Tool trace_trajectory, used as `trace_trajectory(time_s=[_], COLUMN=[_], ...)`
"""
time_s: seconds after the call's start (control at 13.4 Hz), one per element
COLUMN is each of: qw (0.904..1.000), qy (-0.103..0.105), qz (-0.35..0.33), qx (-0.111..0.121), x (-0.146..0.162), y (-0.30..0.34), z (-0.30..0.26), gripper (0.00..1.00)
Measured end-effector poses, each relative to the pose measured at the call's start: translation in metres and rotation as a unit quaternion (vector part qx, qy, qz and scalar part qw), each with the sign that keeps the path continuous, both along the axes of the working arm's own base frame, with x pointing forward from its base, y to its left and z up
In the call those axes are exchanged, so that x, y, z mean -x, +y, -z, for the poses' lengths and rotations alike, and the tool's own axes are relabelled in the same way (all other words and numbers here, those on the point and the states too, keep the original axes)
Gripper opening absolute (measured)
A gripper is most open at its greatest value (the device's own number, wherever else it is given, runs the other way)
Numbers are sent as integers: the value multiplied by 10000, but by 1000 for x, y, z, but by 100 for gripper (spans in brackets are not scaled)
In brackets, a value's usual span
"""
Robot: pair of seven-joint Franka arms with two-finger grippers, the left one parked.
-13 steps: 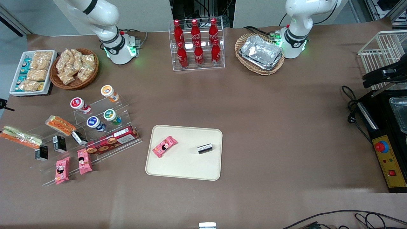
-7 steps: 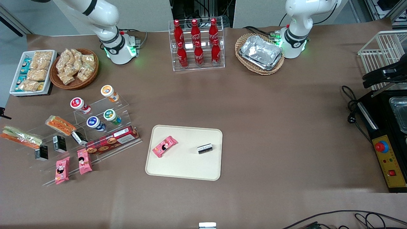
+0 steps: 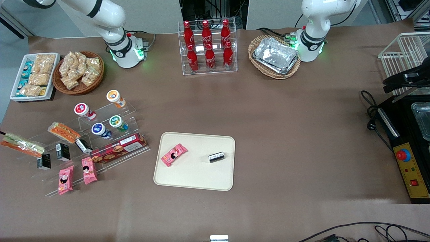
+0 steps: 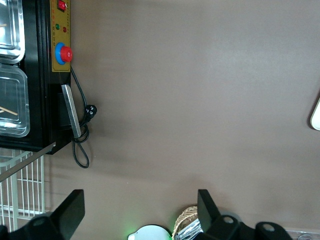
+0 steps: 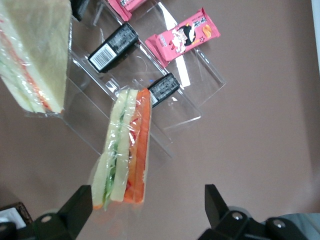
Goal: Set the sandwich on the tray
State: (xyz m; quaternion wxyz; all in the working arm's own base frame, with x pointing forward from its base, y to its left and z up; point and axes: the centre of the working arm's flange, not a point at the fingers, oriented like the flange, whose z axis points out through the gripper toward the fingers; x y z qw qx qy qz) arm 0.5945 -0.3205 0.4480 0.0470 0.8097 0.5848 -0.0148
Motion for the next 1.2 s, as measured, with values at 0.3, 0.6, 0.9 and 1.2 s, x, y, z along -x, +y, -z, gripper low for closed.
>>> trace_trajectory(time_s=[0.3,0.6,0.9,1.2], qw=[9999,9996,9995,9995], qy=[61,127,148,158], qz=[149,238,267,268], qx=[-10,-27,-35,-37], x=[-8,-10,-9,-10], y=[-4,-9,-12,-12], z=[26,45,49,50], gripper=[100,100,100,100])
